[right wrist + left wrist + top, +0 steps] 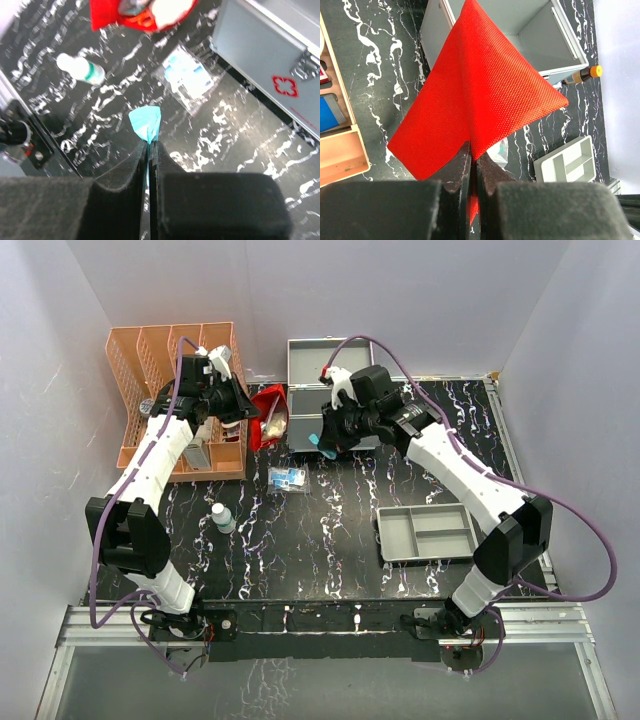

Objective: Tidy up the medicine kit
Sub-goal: Pick up the medical item at the center of the board, then place the medical item at the medicine pouch.

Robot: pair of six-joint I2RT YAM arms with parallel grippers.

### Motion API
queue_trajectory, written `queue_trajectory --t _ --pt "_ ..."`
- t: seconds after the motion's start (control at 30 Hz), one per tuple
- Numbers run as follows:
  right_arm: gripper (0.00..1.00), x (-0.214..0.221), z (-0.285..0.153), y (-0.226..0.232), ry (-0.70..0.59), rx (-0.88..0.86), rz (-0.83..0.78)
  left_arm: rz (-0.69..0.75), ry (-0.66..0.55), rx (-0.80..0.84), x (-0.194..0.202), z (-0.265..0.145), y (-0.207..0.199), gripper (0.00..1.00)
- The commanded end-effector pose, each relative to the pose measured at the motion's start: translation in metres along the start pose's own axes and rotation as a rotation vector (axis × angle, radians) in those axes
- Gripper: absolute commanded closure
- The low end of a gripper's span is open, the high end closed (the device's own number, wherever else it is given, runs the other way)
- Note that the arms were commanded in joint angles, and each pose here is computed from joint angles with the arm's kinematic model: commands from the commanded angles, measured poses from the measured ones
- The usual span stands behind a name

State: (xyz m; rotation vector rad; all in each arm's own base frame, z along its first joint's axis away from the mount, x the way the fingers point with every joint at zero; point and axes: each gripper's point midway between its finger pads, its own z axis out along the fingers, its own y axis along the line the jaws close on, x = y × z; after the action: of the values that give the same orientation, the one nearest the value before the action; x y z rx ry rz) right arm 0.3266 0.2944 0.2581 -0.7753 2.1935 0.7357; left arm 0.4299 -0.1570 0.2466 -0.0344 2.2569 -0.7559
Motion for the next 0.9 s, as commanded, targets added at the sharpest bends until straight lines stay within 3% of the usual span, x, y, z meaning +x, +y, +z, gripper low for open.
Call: queue_trajectory --t 0.0,0.37,0.67,0.87 --pt "1.0 -0.07 -0.001 0.027 -0.238 -0.115 0.082 0.029 -0.073 0.018 -0.023 -0.014 -0.012 1.0" --pt "1.0 -0.153 0.013 0.04 -0.582 -0.275 0.265 0.02 -0.083 0.038 -0.024 -0.018 -0.018 1.0" --pt "1.0 -0.149 0.068 0.031 -0.53 -0.345 0.389 0.011 -0.096 0.044 -0.026 -0.019 -0.02 1.0" --pt "1.0 -0.153 0.077 0.03 -0.535 -0.358 0.409 0.013 -0.098 0.047 -0.027 -0.019 -0.021 1.0"
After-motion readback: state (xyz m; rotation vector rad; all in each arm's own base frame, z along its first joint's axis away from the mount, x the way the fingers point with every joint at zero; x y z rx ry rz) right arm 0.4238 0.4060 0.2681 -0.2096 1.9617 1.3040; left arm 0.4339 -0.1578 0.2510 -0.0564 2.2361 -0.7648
